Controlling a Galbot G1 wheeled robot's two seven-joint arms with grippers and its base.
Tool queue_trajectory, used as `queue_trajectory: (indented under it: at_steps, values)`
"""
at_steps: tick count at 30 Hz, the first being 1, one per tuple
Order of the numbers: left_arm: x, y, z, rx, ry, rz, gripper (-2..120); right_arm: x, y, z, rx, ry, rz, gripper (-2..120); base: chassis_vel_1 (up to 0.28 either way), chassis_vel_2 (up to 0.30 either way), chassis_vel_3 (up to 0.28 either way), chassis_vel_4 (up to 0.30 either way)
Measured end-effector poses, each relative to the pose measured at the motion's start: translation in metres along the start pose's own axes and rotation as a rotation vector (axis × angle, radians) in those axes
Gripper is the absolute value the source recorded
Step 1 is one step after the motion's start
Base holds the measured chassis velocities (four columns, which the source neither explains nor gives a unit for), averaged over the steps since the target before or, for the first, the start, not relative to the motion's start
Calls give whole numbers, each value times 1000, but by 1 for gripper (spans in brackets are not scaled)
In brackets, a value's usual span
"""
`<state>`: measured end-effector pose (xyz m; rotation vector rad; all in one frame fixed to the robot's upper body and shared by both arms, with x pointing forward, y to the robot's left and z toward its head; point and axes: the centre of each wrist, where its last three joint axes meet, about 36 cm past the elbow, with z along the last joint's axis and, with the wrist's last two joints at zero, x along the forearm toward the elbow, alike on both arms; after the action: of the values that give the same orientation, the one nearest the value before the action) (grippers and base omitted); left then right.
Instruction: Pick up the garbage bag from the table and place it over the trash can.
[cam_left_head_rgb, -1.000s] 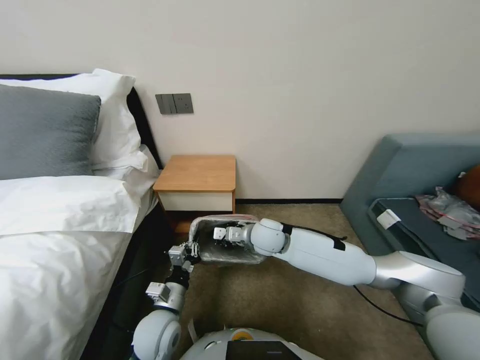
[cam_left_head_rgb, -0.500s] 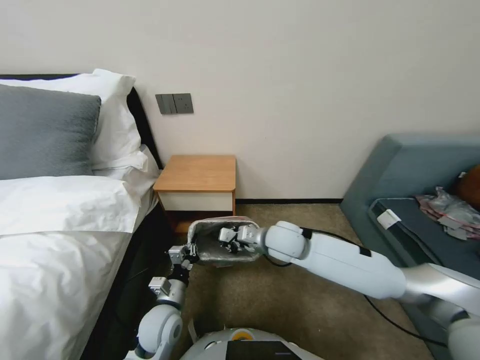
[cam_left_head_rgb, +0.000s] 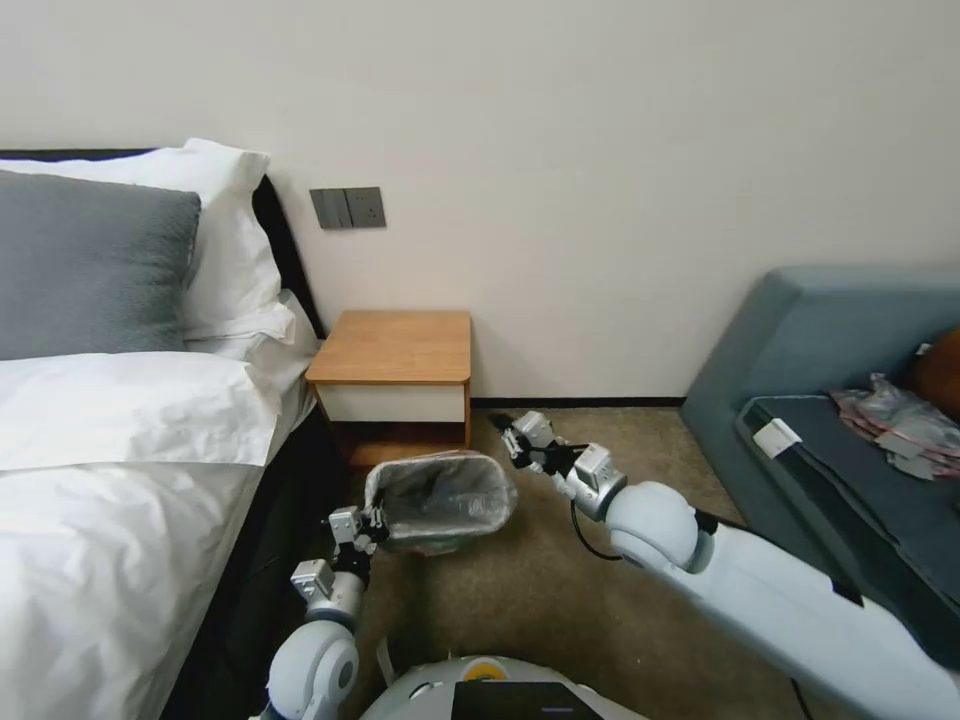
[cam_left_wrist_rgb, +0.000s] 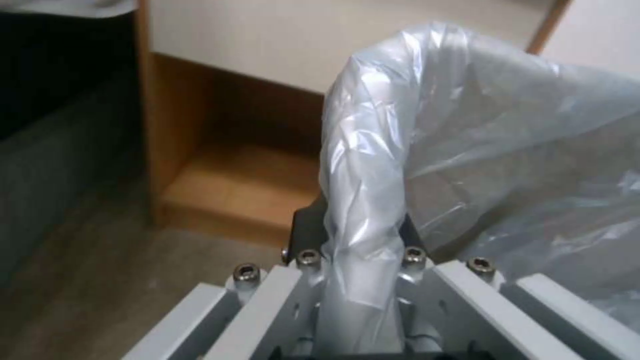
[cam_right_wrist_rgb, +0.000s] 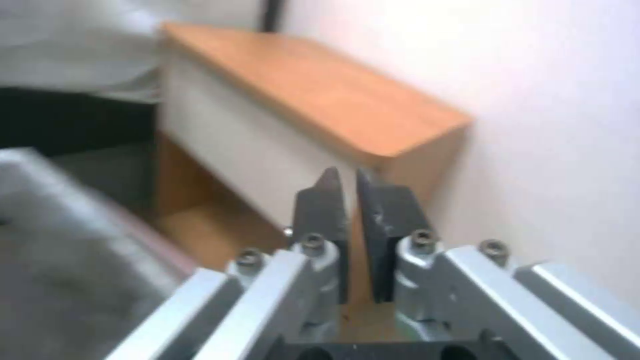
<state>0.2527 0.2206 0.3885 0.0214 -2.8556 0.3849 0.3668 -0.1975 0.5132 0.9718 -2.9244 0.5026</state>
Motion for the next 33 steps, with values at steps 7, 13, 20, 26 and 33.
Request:
queue_trajectory:
  at_steps: [7, 13, 20, 26, 33]
  values:
    - [1, -11, 6, 14, 99, 16, 3, 26, 6, 27, -54, -29, 257, 34, 0, 0, 0, 0]
    - [8, -9, 16, 0, 163, 9, 3, 52, 23, 47, -78, -39, 359, 54, 0, 0, 0, 0]
    - [12, -12, 21, -10, 198, 18, 3, 74, 39, 60, -70, -86, 493, 82, 0, 0, 0, 0]
    - [14, -20, 24, -1, 239, 23, 3, 85, 46, 61, -83, -81, 544, 99, 0, 0, 0, 0]
    - [13, -29, 30, -1, 275, 26, 3, 86, 48, 57, -88, -79, 559, 100, 0, 0, 0, 0]
